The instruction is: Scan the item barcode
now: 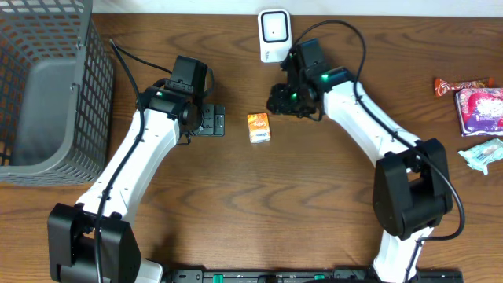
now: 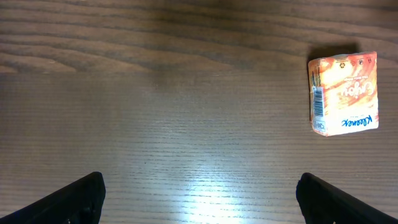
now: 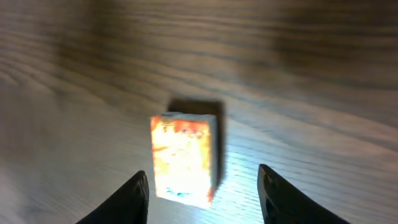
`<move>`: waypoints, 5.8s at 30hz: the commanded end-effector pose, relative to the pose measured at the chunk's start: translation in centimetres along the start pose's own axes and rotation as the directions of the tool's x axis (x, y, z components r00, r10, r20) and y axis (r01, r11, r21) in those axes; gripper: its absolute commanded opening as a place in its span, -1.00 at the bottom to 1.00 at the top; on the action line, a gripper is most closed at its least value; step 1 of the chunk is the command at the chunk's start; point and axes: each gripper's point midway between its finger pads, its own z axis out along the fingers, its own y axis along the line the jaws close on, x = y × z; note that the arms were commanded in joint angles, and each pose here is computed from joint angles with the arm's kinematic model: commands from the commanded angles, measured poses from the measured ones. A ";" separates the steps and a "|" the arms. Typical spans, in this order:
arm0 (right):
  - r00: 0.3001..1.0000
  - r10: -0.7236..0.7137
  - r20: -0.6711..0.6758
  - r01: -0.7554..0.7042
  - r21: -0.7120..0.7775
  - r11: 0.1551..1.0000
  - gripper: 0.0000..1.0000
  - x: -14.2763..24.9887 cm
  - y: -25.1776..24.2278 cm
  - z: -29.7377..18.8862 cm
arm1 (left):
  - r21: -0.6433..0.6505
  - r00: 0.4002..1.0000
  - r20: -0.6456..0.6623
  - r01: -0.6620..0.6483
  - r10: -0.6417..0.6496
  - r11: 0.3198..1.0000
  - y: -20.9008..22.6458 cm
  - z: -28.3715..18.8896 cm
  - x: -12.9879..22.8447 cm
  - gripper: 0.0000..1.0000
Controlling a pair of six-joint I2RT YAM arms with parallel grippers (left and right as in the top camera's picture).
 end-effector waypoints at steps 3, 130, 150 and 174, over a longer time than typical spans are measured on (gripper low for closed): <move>0.996 -0.015 -0.090 0.016 0.008 1.000 0.04 2.4 0.1 3.3 | -0.013 1.000 -0.001 -0.015 0.015 1.000 0.2 0.1 0.0 0.96; 0.960 0.105 0.261 -0.277 0.807 0.522 -0.98 -9.3 -36.2 -19.3 | -0.013 1.000 -0.001 -0.015 0.015 1.000 0.2 0.1 0.0 0.96; 0.988 0.151 -0.032 -0.063 0.806 0.588 -0.89 -3.2 -40.2 -19.7 | -0.013 1.000 -0.001 -0.015 0.015 1.000 0.2 0.1 0.0 0.96; 0.992 0.123 0.029 -0.071 0.933 0.354 0.03 -4.1 -39.7 -21.5 | -0.013 1.000 -0.001 -0.015 0.015 1.000 0.2 0.1 0.0 0.96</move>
